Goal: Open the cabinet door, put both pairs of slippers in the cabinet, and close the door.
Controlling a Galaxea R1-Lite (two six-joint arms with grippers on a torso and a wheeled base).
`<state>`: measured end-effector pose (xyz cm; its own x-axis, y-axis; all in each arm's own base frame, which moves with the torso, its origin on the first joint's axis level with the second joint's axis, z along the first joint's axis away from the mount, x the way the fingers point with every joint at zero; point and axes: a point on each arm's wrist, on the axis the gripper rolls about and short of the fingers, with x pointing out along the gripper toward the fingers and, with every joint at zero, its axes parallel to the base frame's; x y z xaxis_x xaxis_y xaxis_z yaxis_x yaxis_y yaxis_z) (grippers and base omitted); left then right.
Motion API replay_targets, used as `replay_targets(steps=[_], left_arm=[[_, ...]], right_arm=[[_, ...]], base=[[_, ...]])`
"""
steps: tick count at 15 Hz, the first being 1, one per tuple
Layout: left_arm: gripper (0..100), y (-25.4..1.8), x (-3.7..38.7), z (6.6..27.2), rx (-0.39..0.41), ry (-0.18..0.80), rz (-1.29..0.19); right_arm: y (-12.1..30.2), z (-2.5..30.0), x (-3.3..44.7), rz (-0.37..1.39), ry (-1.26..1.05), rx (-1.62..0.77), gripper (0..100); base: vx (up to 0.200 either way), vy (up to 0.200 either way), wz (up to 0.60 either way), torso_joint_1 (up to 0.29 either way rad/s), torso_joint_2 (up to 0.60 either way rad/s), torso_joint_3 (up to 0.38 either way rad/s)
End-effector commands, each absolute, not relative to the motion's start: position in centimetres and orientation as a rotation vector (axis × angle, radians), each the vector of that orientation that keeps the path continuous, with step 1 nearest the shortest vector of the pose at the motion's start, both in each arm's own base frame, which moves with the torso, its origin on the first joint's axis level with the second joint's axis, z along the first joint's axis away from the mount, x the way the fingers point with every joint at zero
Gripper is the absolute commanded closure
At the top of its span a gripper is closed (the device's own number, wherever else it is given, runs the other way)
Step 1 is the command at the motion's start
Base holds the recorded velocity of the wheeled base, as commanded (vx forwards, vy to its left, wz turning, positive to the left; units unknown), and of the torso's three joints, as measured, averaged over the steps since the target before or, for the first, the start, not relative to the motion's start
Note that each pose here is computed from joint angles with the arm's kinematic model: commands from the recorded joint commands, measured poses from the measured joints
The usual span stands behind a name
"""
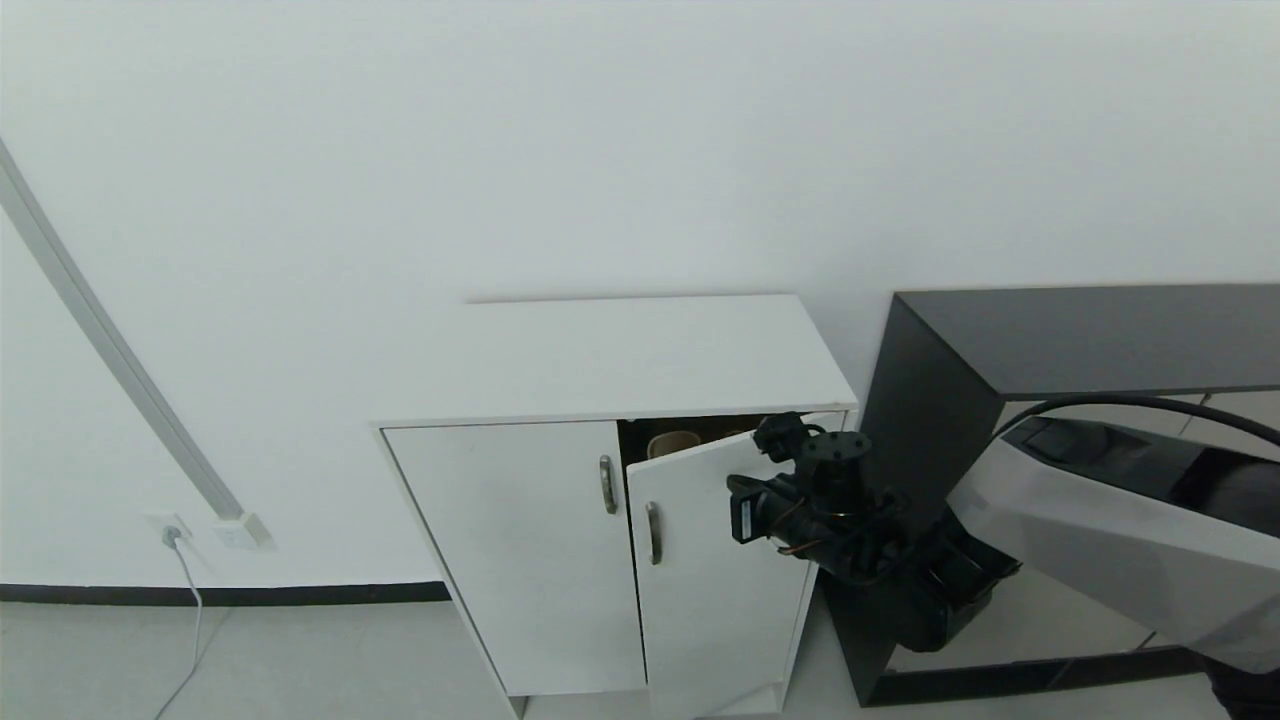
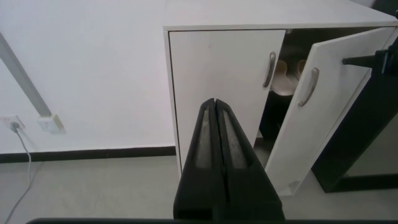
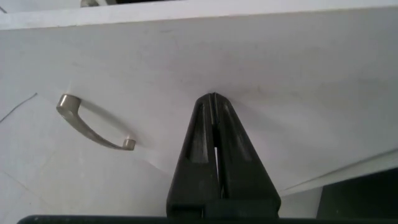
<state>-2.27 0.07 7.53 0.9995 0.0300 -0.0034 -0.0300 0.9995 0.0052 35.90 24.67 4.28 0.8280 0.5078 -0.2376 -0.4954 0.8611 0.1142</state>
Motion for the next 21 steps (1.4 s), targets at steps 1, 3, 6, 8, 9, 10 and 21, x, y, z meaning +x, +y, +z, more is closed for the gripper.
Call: replay_targets(steps=[1, 3, 6, 8, 9, 10, 21], left_arm=[[100, 0.1, -2.3, 7.5, 0.005, 0.005, 0.031], [100, 0.1, -2.3, 7.5, 0.005, 0.005, 0.029], [100, 0.1, -2.3, 7.5, 0.003, 0.005, 0.031], [100, 0.1, -2.3, 7.5, 0.005, 0.005, 0.029], [100, 0.1, -2.3, 7.5, 0.005, 0.005, 0.031], [100, 0.1, -2.3, 7.5, 0.003, 0.005, 0.031], [100, 0.1, -2.3, 7.5, 0.005, 0.005, 0.031]], right_arm=[[24.7, 3.7, 36.8, 0.523, 0.264, 0.049, 100], [24.9, 3.5, 37.2, 0.519, 0.273, 0.047, 100], [24.6, 3.4, 37.8, 0.507, 0.267, 0.05, 100], [24.5, 3.2, 38.1, 0.501, 0.272, 0.049, 100], [24.5, 3.1, 38.3, 0.499, 0.272, 0.049, 100], [24.6, 3.2, 38.5, 0.498, 0.268, 0.051, 100], [24.8, 3.5, 39.9, 0.484, 0.272, 0.046, 100]], base=[[0.0, 0.0, 0.0, 0.0, 0.0, 0.0], [0.0, 0.0, 0.0, 0.0, 0.0, 0.0], [0.0, 0.0, 0.0, 0.0, 0.0, 0.0], [0.0, 0.0, 0.0, 0.0, 0.0, 0.0], [0.0, 0.0, 0.0, 0.0, 0.0, 0.0], [0.0, 0.0, 0.0, 0.0, 0.0, 0.0], [0.0, 0.0, 0.0, 0.0, 0.0, 0.0]])
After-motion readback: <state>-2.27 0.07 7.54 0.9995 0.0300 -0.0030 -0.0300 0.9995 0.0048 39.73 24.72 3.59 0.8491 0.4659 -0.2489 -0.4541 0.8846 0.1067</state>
